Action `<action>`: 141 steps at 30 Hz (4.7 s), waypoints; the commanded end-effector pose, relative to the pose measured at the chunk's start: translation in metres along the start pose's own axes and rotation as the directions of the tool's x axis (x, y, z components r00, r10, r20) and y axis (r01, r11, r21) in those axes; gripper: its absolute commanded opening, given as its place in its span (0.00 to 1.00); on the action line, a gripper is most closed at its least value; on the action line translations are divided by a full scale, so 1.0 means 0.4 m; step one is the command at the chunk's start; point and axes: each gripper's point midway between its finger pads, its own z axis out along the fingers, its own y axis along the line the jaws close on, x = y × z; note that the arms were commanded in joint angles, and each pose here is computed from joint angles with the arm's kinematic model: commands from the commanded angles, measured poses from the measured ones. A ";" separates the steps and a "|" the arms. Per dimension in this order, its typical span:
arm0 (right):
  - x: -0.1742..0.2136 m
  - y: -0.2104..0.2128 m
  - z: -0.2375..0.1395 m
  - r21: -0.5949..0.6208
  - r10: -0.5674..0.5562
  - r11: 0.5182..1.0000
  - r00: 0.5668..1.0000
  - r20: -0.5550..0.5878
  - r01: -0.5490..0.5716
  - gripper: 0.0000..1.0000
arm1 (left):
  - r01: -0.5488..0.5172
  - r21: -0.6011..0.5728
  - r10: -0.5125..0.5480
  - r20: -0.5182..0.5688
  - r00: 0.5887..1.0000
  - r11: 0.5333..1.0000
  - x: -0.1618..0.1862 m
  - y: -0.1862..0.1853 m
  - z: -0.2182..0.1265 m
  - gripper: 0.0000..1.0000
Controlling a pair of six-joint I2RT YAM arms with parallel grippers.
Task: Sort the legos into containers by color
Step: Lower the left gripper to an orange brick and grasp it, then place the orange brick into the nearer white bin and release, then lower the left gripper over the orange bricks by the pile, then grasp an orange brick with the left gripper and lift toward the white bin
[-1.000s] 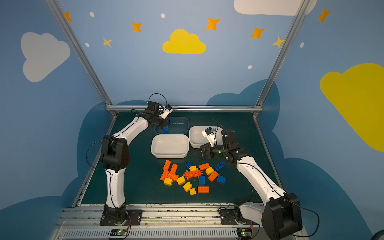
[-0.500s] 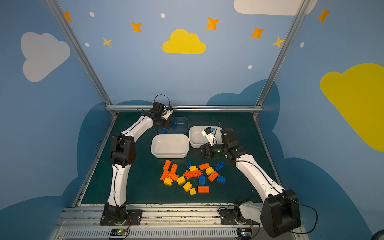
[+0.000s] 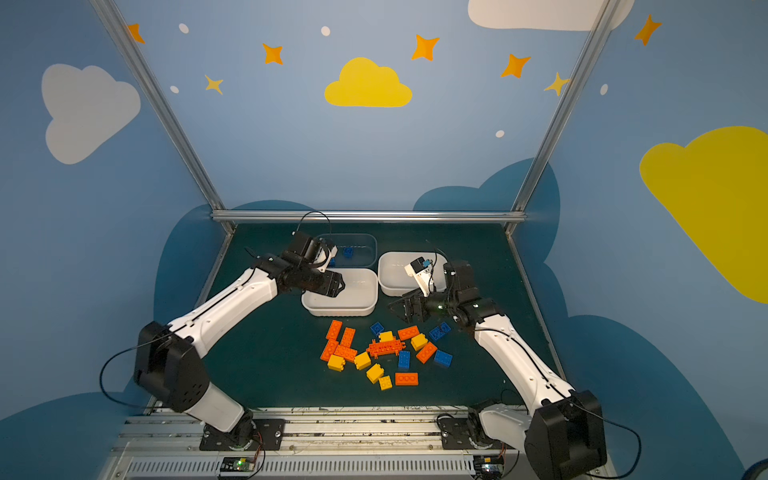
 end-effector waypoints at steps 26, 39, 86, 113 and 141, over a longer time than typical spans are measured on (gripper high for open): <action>0.075 -0.016 -0.013 0.049 0.003 0.999 0.999 -0.049 -0.001 0.90 | -0.061 -0.212 0.020 -0.192 0.981 0.975 0.268 0.052 0.266 0.56; 0.066 -0.021 -0.026 0.071 0.005 0.997 1.000 -0.028 -0.002 0.90 | -0.063 -0.175 0.033 -0.170 0.985 0.983 0.248 0.025 0.138 0.30; 0.028 -0.042 -0.034 0.100 -0.012 0.995 1.000 0.027 0.010 0.90 | 0.187 -0.130 -0.215 -0.256 0.942 0.974 0.330 0.016 -0.020 0.66; 0.059 -0.037 -0.047 0.111 -0.004 0.994 1.000 0.018 0.002 0.90 | 0.131 -0.111 -0.164 -0.392 0.905 0.985 0.439 -0.017 0.150 0.64; 0.075 -0.034 -0.052 0.114 0.004 0.993 1.000 0.023 -0.006 0.90 | 0.070 -0.159 -0.128 -0.394 0.910 0.985 0.428 0.002 0.150 0.64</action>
